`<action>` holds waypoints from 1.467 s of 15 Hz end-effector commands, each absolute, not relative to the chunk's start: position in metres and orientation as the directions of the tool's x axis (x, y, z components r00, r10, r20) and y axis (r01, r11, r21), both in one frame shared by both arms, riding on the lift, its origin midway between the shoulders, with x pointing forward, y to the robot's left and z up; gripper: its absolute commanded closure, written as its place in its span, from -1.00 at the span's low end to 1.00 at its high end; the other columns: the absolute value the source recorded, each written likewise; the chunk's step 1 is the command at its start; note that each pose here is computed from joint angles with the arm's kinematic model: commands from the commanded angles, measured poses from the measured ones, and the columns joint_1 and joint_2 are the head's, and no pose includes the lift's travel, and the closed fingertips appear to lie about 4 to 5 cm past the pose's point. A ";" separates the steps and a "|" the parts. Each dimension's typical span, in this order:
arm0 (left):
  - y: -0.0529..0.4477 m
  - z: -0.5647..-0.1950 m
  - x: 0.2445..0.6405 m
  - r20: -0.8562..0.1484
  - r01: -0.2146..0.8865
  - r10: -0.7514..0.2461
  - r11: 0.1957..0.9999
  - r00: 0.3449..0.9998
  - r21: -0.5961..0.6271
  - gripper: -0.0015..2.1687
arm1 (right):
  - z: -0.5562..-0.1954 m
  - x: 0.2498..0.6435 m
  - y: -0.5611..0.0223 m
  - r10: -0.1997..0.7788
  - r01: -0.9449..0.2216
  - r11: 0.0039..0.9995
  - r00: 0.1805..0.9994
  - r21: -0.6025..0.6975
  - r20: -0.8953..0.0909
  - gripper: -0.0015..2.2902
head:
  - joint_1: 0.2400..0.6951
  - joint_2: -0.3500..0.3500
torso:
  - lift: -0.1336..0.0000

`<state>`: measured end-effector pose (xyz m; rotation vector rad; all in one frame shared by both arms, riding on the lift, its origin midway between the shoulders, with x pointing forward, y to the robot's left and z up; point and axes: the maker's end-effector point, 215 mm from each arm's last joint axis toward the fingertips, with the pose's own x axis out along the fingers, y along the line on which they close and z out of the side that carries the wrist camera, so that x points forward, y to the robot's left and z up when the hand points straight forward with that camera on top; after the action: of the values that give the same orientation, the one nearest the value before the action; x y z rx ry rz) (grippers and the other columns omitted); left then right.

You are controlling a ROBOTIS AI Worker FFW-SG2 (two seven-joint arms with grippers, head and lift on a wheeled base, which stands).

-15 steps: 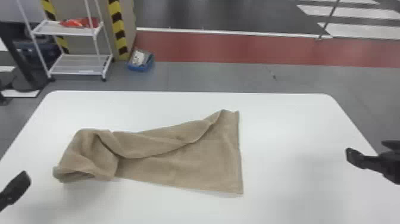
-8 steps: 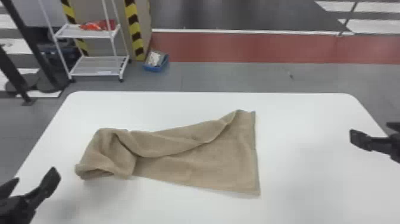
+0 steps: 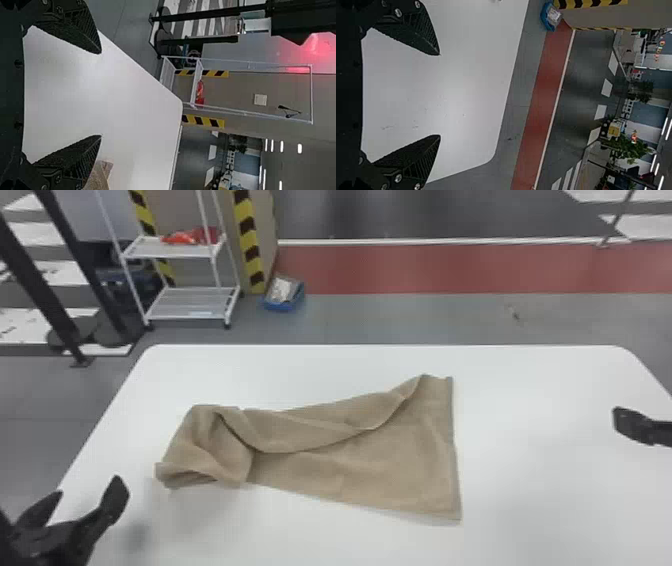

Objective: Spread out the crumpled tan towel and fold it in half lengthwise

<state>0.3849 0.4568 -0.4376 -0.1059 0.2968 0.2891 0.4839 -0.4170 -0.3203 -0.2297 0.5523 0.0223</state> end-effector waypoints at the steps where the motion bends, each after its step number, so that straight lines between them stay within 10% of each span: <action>1: 0.452 -0.440 0.382 -0.301 -0.285 0.256 0.957 0.919 -0.058 -0.86 | -0.313 0.489 -0.412 -0.029 -0.089 0.974 0.860 -0.206 -0.509 -0.86 | 1.00 0.15 | -0.86; 12: 0.415 -0.446 0.396 -0.284 -0.166 0.149 0.985 0.947 -0.036 -0.86 | -0.330 0.533 -0.326 0.458 -0.458 0.885 0.828 0.081 -0.323 -0.86 | 1.00 0.30 | -0.86; 22: 0.378 -0.452 0.397 -0.290 -0.065 0.055 0.997 0.955 -0.027 -0.86 | -0.316 0.547 -0.340 0.455 -0.439 0.890 0.844 0.123 -0.282 -0.86 | 1.00 0.17 | -0.86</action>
<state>0.3971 0.3809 -0.4487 -0.0460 0.2803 0.0733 0.5460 -0.3401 -0.3201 0.0555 0.3161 0.4711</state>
